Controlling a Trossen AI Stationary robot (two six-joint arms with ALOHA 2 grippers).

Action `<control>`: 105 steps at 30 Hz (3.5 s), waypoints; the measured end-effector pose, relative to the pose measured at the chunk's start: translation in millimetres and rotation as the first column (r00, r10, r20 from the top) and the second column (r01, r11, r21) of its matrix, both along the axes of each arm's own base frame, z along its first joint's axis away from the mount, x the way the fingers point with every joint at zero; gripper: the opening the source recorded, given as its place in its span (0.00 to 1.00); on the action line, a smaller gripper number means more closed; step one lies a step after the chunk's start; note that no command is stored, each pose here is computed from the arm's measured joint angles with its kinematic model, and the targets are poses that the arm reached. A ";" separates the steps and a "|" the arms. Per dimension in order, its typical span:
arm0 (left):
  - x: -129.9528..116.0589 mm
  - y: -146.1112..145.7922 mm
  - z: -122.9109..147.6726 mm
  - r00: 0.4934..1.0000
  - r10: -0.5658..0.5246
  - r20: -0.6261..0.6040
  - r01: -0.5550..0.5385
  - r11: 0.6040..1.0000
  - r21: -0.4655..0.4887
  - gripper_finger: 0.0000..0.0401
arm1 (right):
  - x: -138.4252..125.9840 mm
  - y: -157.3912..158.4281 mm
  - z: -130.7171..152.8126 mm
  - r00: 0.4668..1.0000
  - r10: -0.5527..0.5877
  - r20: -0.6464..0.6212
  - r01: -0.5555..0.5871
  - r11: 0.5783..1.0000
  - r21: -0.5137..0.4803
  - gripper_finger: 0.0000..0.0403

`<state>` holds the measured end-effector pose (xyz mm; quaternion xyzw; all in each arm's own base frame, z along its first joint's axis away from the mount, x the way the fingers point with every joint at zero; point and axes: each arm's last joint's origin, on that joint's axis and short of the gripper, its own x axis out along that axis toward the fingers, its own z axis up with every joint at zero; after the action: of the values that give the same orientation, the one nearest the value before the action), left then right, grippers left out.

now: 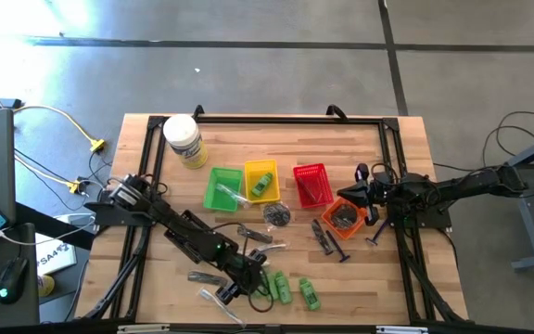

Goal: Pick & Place Travel size toiletries
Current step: Put the green shampoo into yellow basket

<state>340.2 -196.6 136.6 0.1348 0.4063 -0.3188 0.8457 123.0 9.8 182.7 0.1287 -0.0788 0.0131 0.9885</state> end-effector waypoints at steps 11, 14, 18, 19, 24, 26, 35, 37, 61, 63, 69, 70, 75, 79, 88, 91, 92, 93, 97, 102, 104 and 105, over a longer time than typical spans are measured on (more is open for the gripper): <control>-0.5 -2.6 -5.6 1.000 -0.011 -0.016 0.010 1.000 -0.011 0.53 | 0.0 0.6 -0.1 1.000 0.004 -0.001 -0.004 1.000 0.000 0.00; -0.4 -2.8 -5.3 0.999 -0.040 -0.018 0.039 0.999 -0.034 0.44 | -0.1 1.8 -0.1 1.000 0.013 -0.001 -0.013 1.000 0.000 0.00; -2.7 -5.0 0.5 0.997 -0.082 -0.012 0.081 0.995 -0.063 0.30 | -0.3 3.6 0.0 1.000 0.025 -0.001 -0.025 1.000 0.001 0.00; -4.1 -4.9 2.6 0.996 -0.085 -0.015 0.084 0.995 -0.063 0.29 | -0.4 3.9 0.0 1.000 0.028 -0.001 -0.028 1.000 0.001 0.00; -8.4 -1.3 23.2 0.995 -0.098 0.018 0.099 0.992 -0.073 0.29 | -0.4 4.4 0.0 1.000 0.030 0.000 -0.030 1.000 0.001 0.00; -12.8 1.3 37.9 0.994 -0.104 0.036 0.107 0.991 -0.075 0.29 | -0.4 4.4 0.0 1.000 0.030 0.000 -0.030 1.000 0.001 0.00; -58.5 23.9 116.8 0.953 -0.257 0.163 0.277 0.954 -0.114 0.29 | -0.5 4.4 0.1 0.999 0.034 0.000 -0.034 0.999 0.023 0.00; -72.8 32.4 126.4 0.941 -0.254 0.223 0.284 0.952 -0.111 0.29 | -0.5 4.4 0.1 0.999 0.033 0.000 -0.033 0.999 0.023 0.00; -206.6 118.7 72.1 0.734 0.204 0.648 0.063 0.929 -0.365 0.28 | 0.0 3.4 -0.6 1.000 0.002 -0.006 -0.002 1.000 0.020 0.00; -207.8 119.4 73.8 0.727 0.209 0.654 0.067 0.927 -0.370 0.28 | 0.5 3.5 -1.2 1.000 0.002 -0.012 -0.001 1.000 0.019 0.00; -207.2 120.2 73.3 0.722 0.230 0.652 0.035 0.930 -0.367 0.28 | 1.9 3.7 -3.2 1.000 0.001 -0.031 -0.001 1.000 0.017 0.00; -207.1 120.4 72.8 0.723 0.235 0.650 0.025 0.931 -0.365 0.28 | 2.1 3.7 -3.5 0.999 0.001 -0.033 -0.001 1.000 0.016 0.00; -206.8 120.9 71.8 0.725 0.246 0.644 0.004 0.932 -0.361 0.28 | 2.4 3.7 -3.9 0.999 0.001 -0.037 -0.001 1.000 0.016 0.00; -206.9 120.9 71.8 0.725 0.246 0.644 0.004 0.932 -0.361 0.28 | 2.4 3.7 -3.9 0.999 0.001 -0.037 -0.001 1.000 0.016 0.00; -202.6 126.6 82.0 0.657 0.499 0.565 -0.237 0.848 -0.473 0.27 | 2.4 3.7 -3.9 0.999 0.001 -0.037 0.000 1.000 0.015 0.00; -200.5 126.6 102.3 0.619 0.537 0.573 -0.257 0.828 -0.498 0.27 | 2.4 3.2 -3.9 0.999 -0.017 -0.037 0.018 1.000 0.018 0.00; -199.9 126.9 111.2 0.598 0.555 0.578 -0.263 0.818 -0.512 0.27 | 2.4 2.9 -3.9 0.999 -0.027 -0.038 0.027 0.999 0.018 0.00; -199.5 127.4 120.7 0.576 0.574 0.581 -0.275 0.806 -0.524 0.27 | 2.4 2.7 -3.9 0.999 -0.034 -0.038 0.034 0.999 0.019 0.00; -197.3 129.5 151.3 0.519 0.622 0.587 -0.372 0.782 -0.500 0.27 | 2.4 2.3 -3.9 0.998 -0.047 -0.038 0.048 0.999 0.021 0.00; -189.4 135.5 185.8 0.524 0.600 0.605 -0.510 0.789 -0.341 0.26 | 2.4 2.3 -3.9 0.998 -0.047 -0.038 0.048 0.999 0.021 0.00; -182.1 141.1 199.4 0.530 0.609 0.590 -0.563 0.773 -0.292 0.26 | 2.4 2.3 -3.9 0.998 -0.047 -0.038 0.048 0.999 0.021 0.00; -178.4 143.8 206.5 0.537 0.612 0.580 -0.582 0.767 -0.270 0.26 | 2.4 2.3 -3.9 0.998 -0.047 -0.038 0.048 0.999 0.021 0.00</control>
<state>161.8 -52.8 343.1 0.0694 0.1080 0.0456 0.9907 125.5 12.1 178.7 0.1377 -0.0632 -0.0138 0.9884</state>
